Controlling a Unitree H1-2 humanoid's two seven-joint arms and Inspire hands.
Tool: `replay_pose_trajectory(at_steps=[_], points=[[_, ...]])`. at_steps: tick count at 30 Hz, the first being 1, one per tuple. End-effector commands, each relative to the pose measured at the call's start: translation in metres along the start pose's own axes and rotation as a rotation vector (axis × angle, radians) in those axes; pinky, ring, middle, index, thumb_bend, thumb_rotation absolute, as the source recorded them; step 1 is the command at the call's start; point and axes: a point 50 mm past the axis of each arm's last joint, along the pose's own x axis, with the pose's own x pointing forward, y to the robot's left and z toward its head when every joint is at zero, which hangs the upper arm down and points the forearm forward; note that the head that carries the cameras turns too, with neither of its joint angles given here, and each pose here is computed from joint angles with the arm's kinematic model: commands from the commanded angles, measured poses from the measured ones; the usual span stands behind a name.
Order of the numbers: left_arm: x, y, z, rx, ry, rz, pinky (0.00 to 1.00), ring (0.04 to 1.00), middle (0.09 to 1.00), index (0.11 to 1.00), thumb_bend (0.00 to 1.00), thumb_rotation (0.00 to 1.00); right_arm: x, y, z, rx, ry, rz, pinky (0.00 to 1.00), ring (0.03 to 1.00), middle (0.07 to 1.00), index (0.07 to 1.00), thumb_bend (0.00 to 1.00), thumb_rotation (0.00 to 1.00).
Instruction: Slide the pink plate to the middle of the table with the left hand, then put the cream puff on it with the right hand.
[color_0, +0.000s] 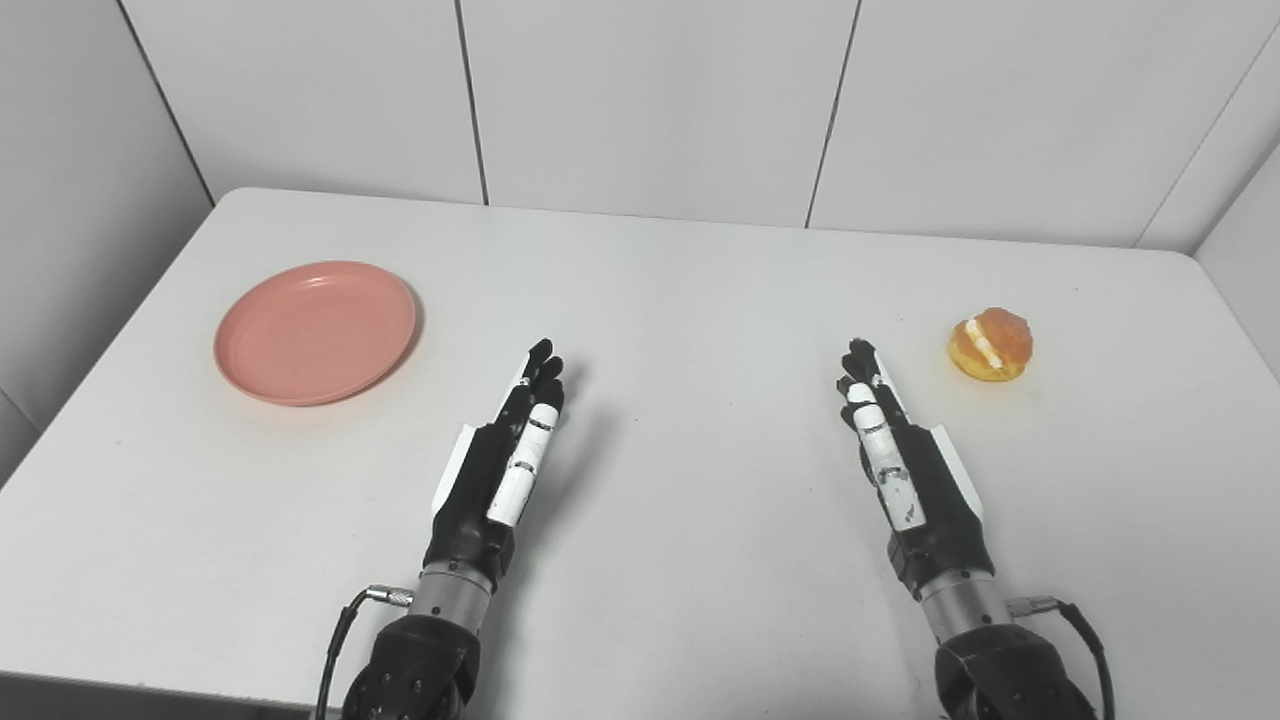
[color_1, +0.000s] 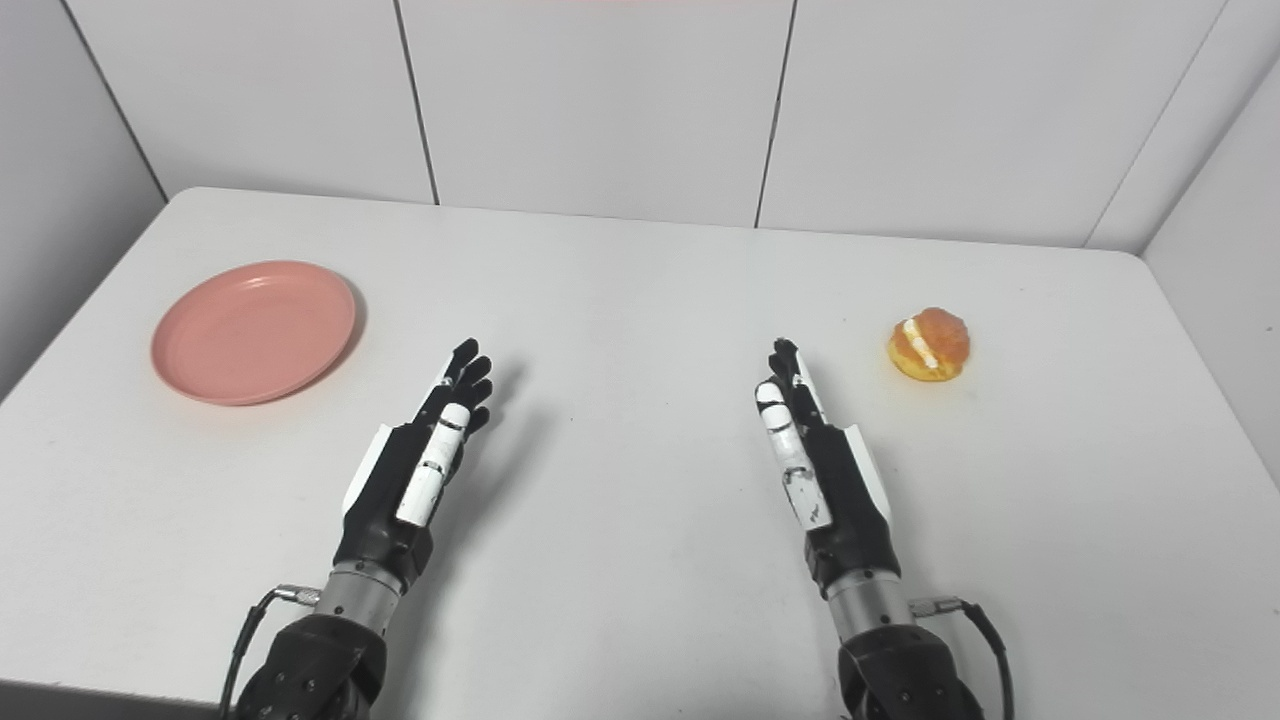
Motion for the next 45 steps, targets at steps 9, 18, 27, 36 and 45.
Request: replay_pose_trajectory(at_steps=[9,18,27,36,45], points=[[-0.017,0.005,-0.006,0.008,0.009,-0.002,0.98,0.981,0.987,0.972,0.39,0.94,0.005,0.002,0.015,-0.003,-0.053,-0.008,1.0,0.985,1.0,0.999,0.21,1.0],[-0.017,0.005,-0.006,0.002,0.009,0.002,0.97,0.978,0.983,0.969,0.39,0.94,0.005,0.002,0.016,-0.011,-0.047,-0.013,1.0,0.983,1.0,0.996,0.22,1.0],[-0.017,0.005,-0.006,0.007,0.007,0.002,0.98,0.98,0.982,0.968,0.39,0.94,0.005,0.001,0.015,-0.008,-0.052,-0.004,1.0,0.987,1.0,1.0,0.21,1.0],[-0.018,-0.002,-0.012,0.018,0.011,0.004,0.96,0.967,0.977,0.964,0.41,0.94,0.002,-0.002,0.007,0.025,-0.052,0.002,1.0,0.998,1.0,1.0,0.2,1.0],[-0.016,-0.023,-0.02,0.035,0.034,0.023,0.91,0.933,0.951,0.95,0.46,0.94,-0.002,-0.015,-0.007,0.06,-0.068,0.007,1.0,1.0,1.0,1.0,0.16,1.0]])
